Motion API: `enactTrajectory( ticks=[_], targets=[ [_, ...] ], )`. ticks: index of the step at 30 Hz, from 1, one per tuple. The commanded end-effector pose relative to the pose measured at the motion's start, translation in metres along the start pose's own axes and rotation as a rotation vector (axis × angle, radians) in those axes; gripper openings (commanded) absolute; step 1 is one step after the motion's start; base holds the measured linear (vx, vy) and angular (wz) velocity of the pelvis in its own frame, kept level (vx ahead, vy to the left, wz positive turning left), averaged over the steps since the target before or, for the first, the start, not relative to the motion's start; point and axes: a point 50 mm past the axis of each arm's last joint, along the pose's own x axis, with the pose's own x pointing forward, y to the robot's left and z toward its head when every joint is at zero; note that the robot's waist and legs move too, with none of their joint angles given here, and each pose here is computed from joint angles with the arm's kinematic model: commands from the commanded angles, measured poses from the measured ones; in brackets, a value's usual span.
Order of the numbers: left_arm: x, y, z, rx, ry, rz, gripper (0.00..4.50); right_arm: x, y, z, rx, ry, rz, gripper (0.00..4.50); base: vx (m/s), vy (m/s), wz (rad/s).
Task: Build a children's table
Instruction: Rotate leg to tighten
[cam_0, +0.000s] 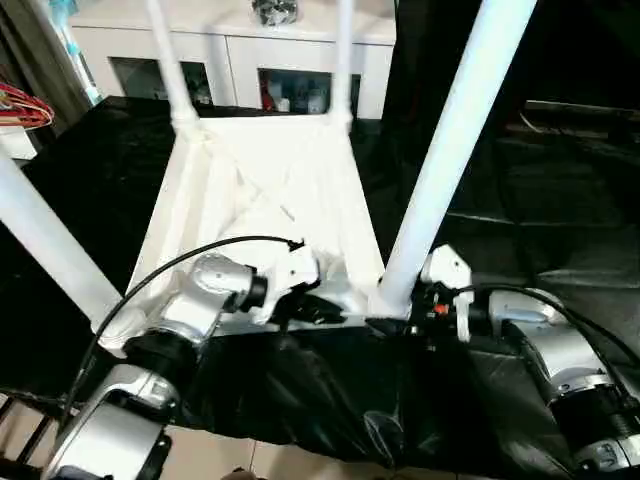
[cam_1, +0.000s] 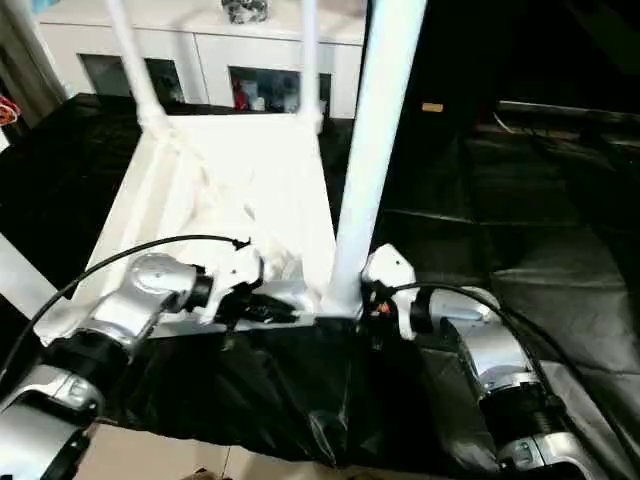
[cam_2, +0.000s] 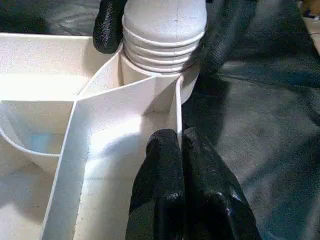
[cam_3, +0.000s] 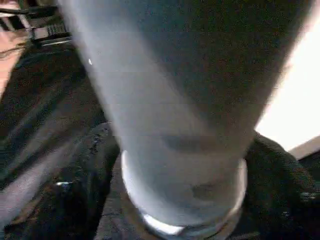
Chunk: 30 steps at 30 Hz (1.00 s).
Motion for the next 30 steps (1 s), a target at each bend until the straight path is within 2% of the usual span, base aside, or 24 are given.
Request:
enactTrajectory(
  ticks=[1, 7, 13, 15, 18, 20, 24, 27, 28, 30],
  targets=[
    [0.004, -0.004, 0.006, 0.014, -0.031, -0.051, 0.00, 0.002, 0.004, 0.003, -0.011, 0.006, 0.037, 3.39, 0.000, 0.000, 0.00],
    [0.003, -0.002, 0.004, -0.005, -0.034, -0.037, 0.00, 0.007, 0.009, 0.000, 0.010, 0.011, 0.080, 2.91, 0.000, 0.000, 0.00],
    [0.010, 0.006, 0.009, -0.035, -0.051, 0.058, 0.00, 0.013, 0.010, -0.004, 0.038, -0.012, 0.035, 2.75, 0.000, 0.000, 0.00],
    [0.015, 0.013, 0.014, -0.051, -0.063, 0.138, 0.00, 0.019, 0.003, -0.004, 0.032, -0.028, -0.082, 2.74, 0.000, 0.000, 0.00],
    [0.027, 0.024, 0.023, -0.057, -0.059, 0.277, 0.00, 0.030, -0.016, -0.004, 0.071, -0.055, -0.358, 2.74, 0.000, 0.000, 0.00],
    [0.038, 0.028, 0.030, -0.051, -0.052, 0.360, 0.00, 0.041, -0.025, -0.003, 0.147, -0.091, -0.507, 2.73, 0.000, 0.000, 0.00],
    [0.049, 0.031, 0.039, -0.057, -0.065, 0.421, 0.00, 0.056, -0.027, 0.002, 0.206, -0.123, -0.597, 2.72, 0.000, 0.000, 0.00],
    [0.056, 0.028, 0.042, -0.029, -0.066, 0.408, 0.00, 0.066, -0.023, 0.007, 0.209, -0.138, -0.597, 2.72, 0.000, 0.000, 0.00],
    [0.058, 0.025, 0.042, -0.018, -0.070, 0.370, 0.00, 0.071, -0.019, 0.012, 0.174, -0.163, -0.550, 3.28, 0.000, 0.000, 0.00],
    [0.057, 0.023, 0.041, -0.011, -0.071, 0.342, 0.00, 0.069, -0.019, 0.014, 0.161, -0.180, -0.522, 3.45, 0.000, 0.000, 0.00]
  ],
)
